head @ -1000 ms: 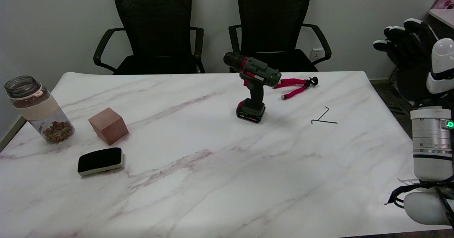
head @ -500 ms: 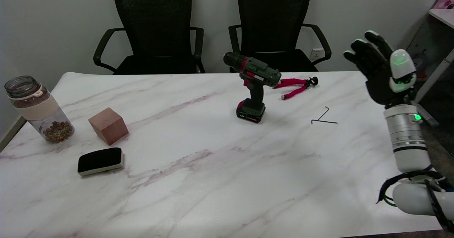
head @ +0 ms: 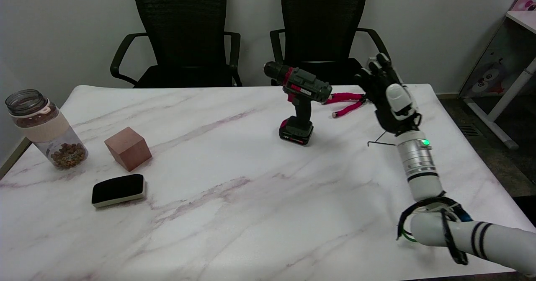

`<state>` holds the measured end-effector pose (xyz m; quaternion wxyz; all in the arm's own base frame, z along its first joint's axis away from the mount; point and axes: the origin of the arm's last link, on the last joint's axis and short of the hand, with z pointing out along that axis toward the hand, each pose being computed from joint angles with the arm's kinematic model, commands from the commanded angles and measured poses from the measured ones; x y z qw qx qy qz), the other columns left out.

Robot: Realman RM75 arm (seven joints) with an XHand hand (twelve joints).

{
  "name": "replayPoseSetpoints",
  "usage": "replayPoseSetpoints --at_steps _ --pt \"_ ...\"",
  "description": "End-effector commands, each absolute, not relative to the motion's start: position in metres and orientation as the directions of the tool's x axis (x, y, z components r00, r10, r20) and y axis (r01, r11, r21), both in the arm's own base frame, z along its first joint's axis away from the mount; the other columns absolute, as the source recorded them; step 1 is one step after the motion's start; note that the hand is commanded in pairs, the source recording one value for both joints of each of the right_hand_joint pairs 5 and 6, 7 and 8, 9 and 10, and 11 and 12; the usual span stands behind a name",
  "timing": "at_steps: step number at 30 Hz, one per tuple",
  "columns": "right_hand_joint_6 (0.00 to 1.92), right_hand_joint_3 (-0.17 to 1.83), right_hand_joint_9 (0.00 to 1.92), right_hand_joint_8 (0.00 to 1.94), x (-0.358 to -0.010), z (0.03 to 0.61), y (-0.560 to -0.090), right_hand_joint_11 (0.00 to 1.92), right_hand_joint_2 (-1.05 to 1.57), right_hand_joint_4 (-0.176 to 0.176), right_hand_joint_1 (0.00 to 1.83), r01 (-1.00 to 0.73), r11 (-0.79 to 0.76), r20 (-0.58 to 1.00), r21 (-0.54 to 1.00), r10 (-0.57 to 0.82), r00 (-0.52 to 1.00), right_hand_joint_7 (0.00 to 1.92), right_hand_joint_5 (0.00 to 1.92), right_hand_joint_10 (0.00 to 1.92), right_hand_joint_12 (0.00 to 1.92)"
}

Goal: Pick up the power screwdriver.

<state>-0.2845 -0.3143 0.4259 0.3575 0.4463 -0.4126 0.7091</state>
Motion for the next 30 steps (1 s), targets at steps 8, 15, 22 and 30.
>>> replayPoseSetpoints --at_steps 8,15,22,30 --pt "0.11 0.71 0.32 0.11 -0.299 0.338 -0.391 0.37 -0.17 0.088 0.92 -0.925 -0.295 0.965 -0.240 0.028 -0.260 0.11 0.11 0.32 0.37" --pt "0.11 0.75 0.32 0.11 -0.308 0.358 -0.385 0.36 -0.21 0.091 0.92 -0.934 -0.290 0.967 -0.208 0.082 -0.241 0.11 0.11 0.32 0.36" --pt "0.11 0.76 0.32 0.11 -0.313 0.376 -0.375 0.37 -0.23 0.092 0.91 -0.939 -0.293 0.966 -0.178 0.130 -0.223 0.11 0.11 0.32 0.37" --pt "0.12 0.72 0.32 0.12 -0.319 0.371 -0.374 0.38 -0.21 0.094 0.91 -0.949 -0.262 0.970 -0.176 0.116 -0.212 0.12 0.12 0.32 0.38"
